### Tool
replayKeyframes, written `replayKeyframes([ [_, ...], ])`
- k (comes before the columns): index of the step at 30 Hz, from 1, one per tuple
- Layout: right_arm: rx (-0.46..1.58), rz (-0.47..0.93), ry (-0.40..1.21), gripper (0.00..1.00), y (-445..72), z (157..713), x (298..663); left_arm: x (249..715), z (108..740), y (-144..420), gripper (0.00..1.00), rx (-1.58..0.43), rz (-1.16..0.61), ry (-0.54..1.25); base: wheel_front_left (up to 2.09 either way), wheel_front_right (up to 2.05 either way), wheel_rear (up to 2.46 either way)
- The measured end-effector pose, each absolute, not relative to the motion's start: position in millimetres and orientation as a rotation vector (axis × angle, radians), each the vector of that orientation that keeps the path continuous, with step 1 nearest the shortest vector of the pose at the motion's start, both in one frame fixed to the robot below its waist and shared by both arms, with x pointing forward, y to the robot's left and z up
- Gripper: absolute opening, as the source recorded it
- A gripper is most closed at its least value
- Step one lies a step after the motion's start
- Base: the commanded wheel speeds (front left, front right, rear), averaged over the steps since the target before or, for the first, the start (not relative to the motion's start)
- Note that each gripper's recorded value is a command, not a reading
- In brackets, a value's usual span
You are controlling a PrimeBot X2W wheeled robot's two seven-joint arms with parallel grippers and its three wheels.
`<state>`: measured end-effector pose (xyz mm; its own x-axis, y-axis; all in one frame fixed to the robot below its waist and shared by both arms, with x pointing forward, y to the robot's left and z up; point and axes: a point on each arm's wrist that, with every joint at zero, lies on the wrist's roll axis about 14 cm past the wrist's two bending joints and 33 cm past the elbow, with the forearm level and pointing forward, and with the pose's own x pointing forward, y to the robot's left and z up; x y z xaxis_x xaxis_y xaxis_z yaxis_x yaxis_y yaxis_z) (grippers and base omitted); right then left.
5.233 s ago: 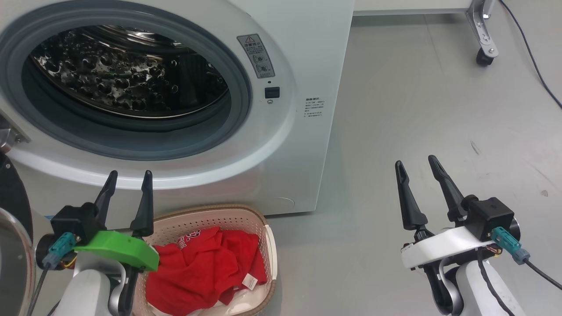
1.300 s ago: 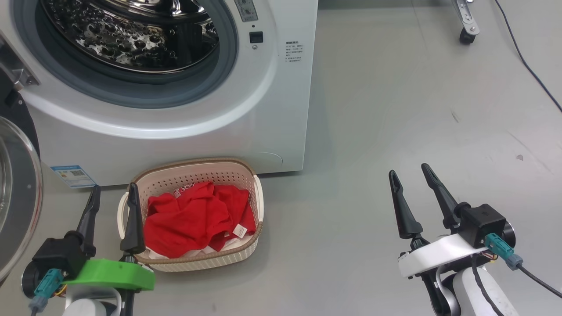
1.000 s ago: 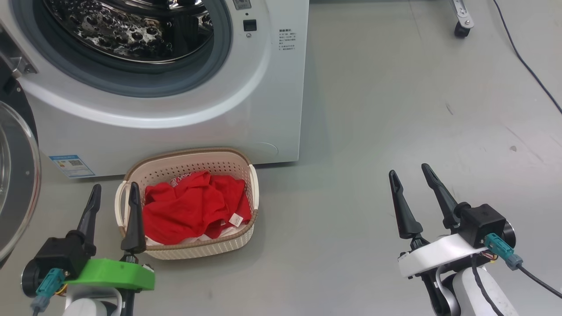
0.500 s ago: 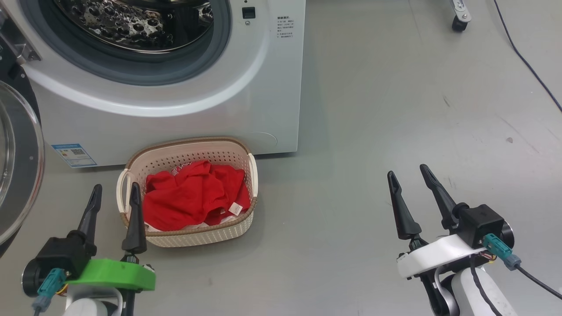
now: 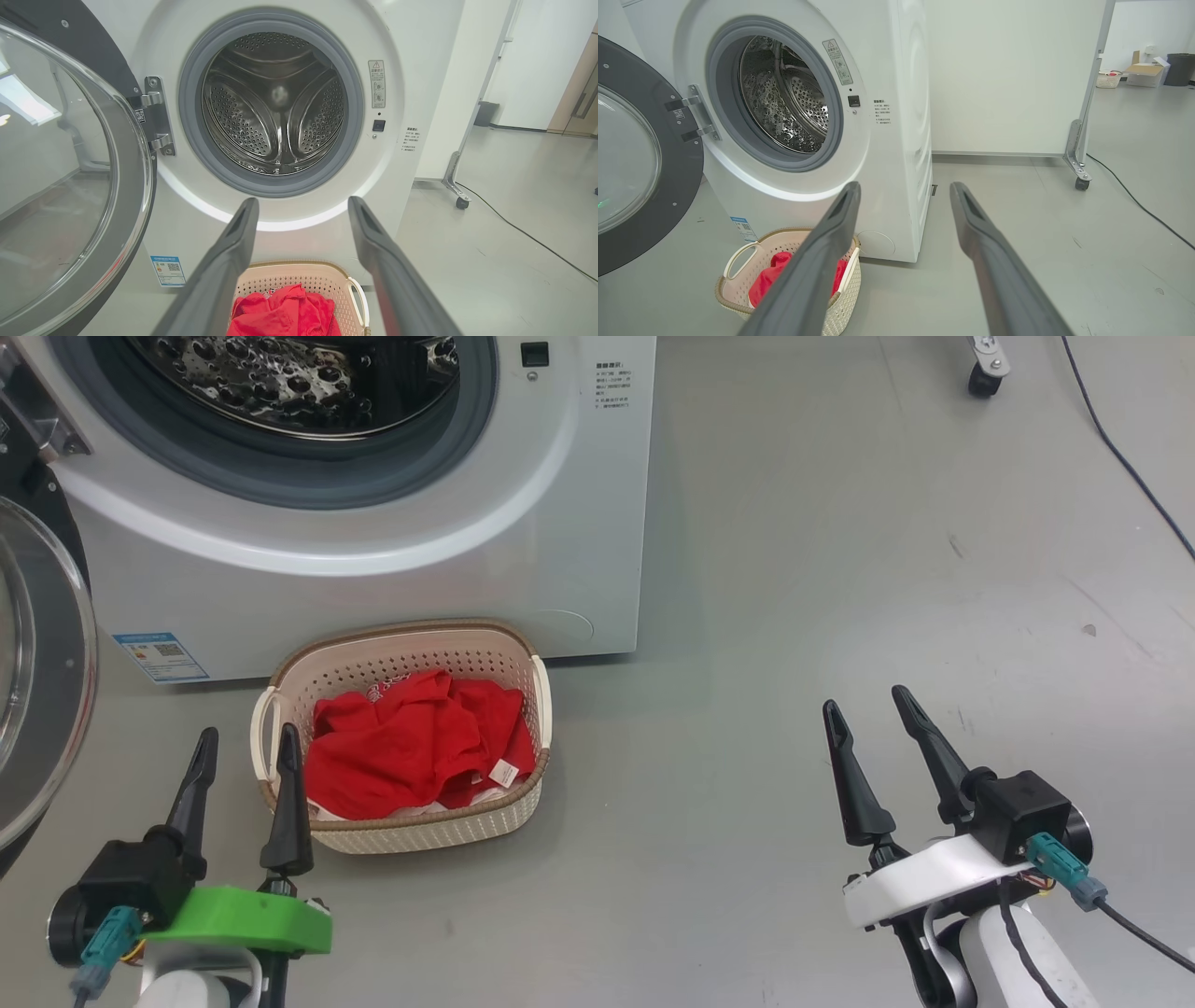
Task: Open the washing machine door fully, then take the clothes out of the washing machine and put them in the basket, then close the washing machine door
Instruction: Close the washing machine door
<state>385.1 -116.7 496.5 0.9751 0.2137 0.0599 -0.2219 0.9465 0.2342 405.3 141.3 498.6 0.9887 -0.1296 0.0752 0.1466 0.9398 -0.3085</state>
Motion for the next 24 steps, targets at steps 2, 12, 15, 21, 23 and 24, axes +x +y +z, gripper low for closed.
replayKeyframes([
  [2, 0.242, 0.222, -0.033, 1.0, -116.7, 496.3, 385.3, 405.3, 498.4, 141.4, 1.0, -0.319, -0.14, -0.054, 0.0, 0.0, 0.0],
  [12, 0.242, 0.22, -0.032, 1.0, -117.2, 495.9, 385.4, 405.6, 497.8, 140.9, 1.0, -0.321, -0.14, -0.052, 0.0, 0.0, 0.0],
  [15, 0.242, 0.219, -0.032, 1.0, -117.6, 495.8, 385.5, 405.6, 497.7, 141.0, 1.0, -0.321, -0.14, -0.052, 0.0, 0.0, 0.0],
  [21, 0.243, 0.219, -0.032, 1.0, -117.6, 495.8, 385.6, 405.5, 497.7, 141.3, 1.0, -0.321, -0.139, -0.052, 0.0, 0.0, 0.0],
  [23, 0.243, 0.22, -0.033, 1.0, -117.3, 495.9, 385.8, 405.2, 497.6, 141.5, 1.0, -0.321, -0.138, -0.051, 0.0, 0.0, 0.0],
  [24, 0.243, 0.219, -0.033, 1.0, -117.6, 496.1, 386.2, 404.8, 497.3, 141.0, 1.0, -0.321, -0.14, -0.05, 0.0, 0.0, 0.0],
])
